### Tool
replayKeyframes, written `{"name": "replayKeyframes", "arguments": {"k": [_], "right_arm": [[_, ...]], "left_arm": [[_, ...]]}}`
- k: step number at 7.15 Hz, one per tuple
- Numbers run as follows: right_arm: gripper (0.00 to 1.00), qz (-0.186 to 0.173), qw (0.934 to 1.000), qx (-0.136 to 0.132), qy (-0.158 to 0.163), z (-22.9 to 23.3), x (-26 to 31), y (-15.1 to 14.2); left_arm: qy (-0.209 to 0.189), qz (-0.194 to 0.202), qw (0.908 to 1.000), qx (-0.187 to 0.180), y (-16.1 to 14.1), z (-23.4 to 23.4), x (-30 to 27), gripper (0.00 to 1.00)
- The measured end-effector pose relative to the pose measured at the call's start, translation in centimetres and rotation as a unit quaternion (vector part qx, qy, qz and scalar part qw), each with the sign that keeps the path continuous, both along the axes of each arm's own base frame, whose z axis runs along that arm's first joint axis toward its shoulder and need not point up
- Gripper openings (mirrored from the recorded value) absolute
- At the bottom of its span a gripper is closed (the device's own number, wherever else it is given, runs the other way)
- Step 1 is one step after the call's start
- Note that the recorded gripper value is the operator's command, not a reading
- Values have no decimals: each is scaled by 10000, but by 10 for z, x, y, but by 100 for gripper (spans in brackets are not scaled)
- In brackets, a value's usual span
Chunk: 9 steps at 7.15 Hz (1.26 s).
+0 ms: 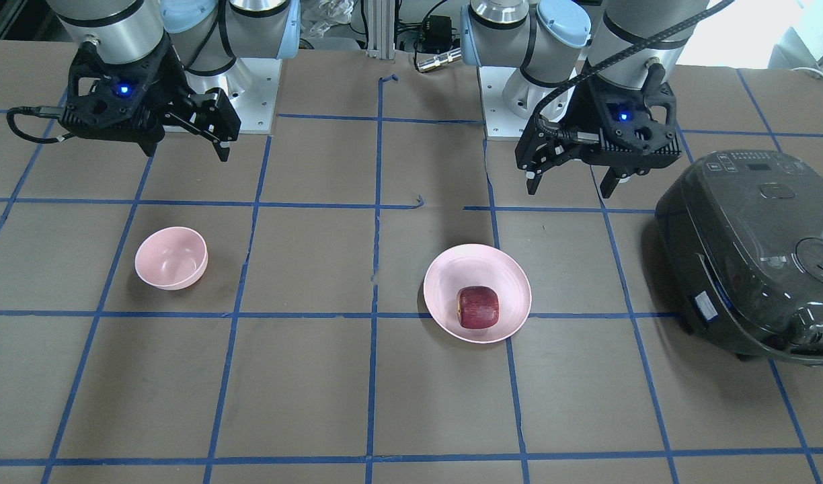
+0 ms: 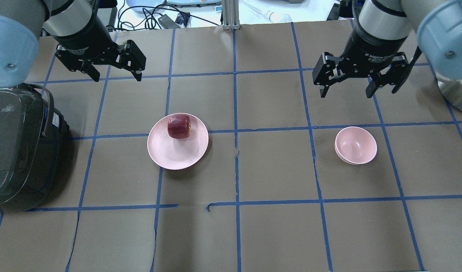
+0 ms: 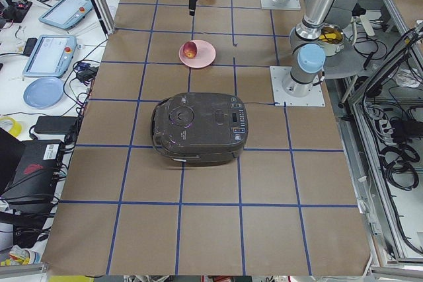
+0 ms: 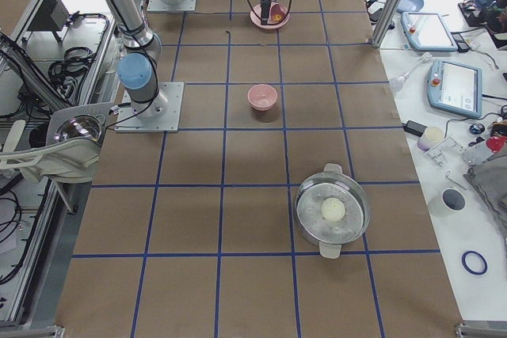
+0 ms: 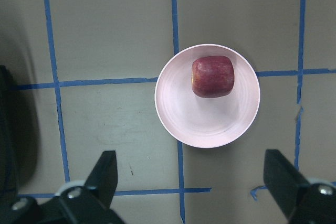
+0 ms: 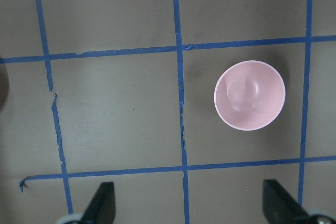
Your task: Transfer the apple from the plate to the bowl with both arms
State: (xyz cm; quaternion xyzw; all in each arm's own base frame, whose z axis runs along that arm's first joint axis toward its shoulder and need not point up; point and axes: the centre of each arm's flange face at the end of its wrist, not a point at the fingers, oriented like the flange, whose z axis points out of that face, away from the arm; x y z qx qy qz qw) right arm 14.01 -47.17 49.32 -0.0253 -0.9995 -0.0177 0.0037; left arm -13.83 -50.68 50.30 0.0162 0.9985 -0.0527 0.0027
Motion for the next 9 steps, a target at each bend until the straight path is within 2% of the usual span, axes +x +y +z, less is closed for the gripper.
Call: {"name": "replayKeyframes", "arguments": {"k": [5, 9], "right_arm": [[100, 133, 9999, -38, -4, -1, -2, -3], [100, 64, 10000, 39, 25, -3, -4, -3]], "left_arm": [[2, 0, 10000, 1, 0, 0, 0, 100], [5, 0, 10000, -1, 0, 0, 0, 100]]}}
